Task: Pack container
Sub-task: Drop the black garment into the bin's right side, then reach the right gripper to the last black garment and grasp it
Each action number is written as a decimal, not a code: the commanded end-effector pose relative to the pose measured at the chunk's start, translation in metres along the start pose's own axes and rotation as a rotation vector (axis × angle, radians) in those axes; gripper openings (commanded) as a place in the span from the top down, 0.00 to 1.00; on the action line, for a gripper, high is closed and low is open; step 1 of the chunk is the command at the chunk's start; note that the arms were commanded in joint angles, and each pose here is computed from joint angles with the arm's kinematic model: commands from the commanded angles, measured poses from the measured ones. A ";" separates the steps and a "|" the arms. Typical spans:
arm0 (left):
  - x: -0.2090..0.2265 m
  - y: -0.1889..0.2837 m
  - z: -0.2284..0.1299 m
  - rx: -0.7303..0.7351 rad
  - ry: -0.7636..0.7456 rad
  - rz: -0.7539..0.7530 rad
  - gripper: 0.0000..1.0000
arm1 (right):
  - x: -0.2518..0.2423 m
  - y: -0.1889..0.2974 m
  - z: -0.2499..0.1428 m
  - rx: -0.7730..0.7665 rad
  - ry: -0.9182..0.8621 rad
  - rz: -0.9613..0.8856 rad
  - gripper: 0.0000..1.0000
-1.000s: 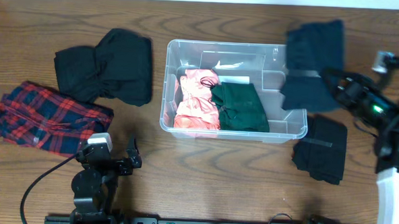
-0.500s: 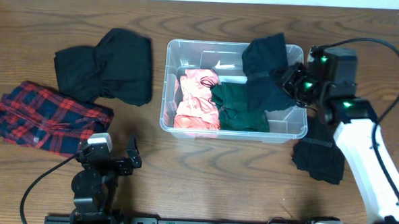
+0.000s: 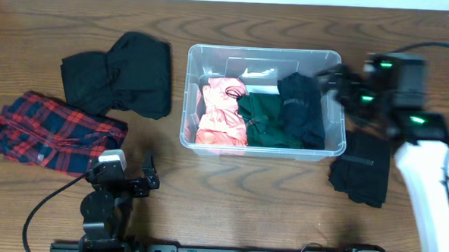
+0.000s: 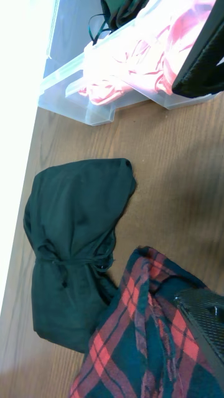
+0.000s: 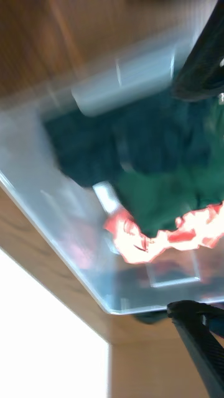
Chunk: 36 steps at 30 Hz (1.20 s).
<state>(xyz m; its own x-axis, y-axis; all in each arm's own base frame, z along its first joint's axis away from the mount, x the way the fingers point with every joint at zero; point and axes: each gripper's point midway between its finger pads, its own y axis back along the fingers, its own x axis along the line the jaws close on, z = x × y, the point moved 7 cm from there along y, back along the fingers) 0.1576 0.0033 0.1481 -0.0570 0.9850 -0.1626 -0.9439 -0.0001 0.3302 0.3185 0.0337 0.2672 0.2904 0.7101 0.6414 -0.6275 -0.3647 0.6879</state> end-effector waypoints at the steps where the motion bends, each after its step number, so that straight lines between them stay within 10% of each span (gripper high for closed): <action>1: 0.000 -0.003 -0.007 0.016 -0.010 -0.008 0.02 | -0.027 0.045 0.025 -0.115 0.023 -0.072 0.01; 16: 0.000 -0.003 -0.007 0.016 -0.010 -0.008 0.02 | -0.264 0.072 0.026 0.068 -0.406 -0.466 0.01; 31: 0.000 -0.003 -0.007 0.016 -0.010 -0.009 0.02 | -0.276 -0.054 -0.023 0.398 -0.255 -0.229 0.12; 36: 0.000 -0.003 -0.007 0.016 -0.010 -0.008 0.02 | -0.275 -0.065 -0.040 0.444 -0.238 -0.335 0.38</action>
<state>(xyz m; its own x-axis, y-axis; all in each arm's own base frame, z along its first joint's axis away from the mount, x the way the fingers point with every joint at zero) 0.1576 0.0034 0.1481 -0.0573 0.9851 -0.1625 -0.9440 -0.0005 0.3298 0.2747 -0.1291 0.0670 0.5418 0.6646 0.5146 -0.3029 -0.4167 0.8571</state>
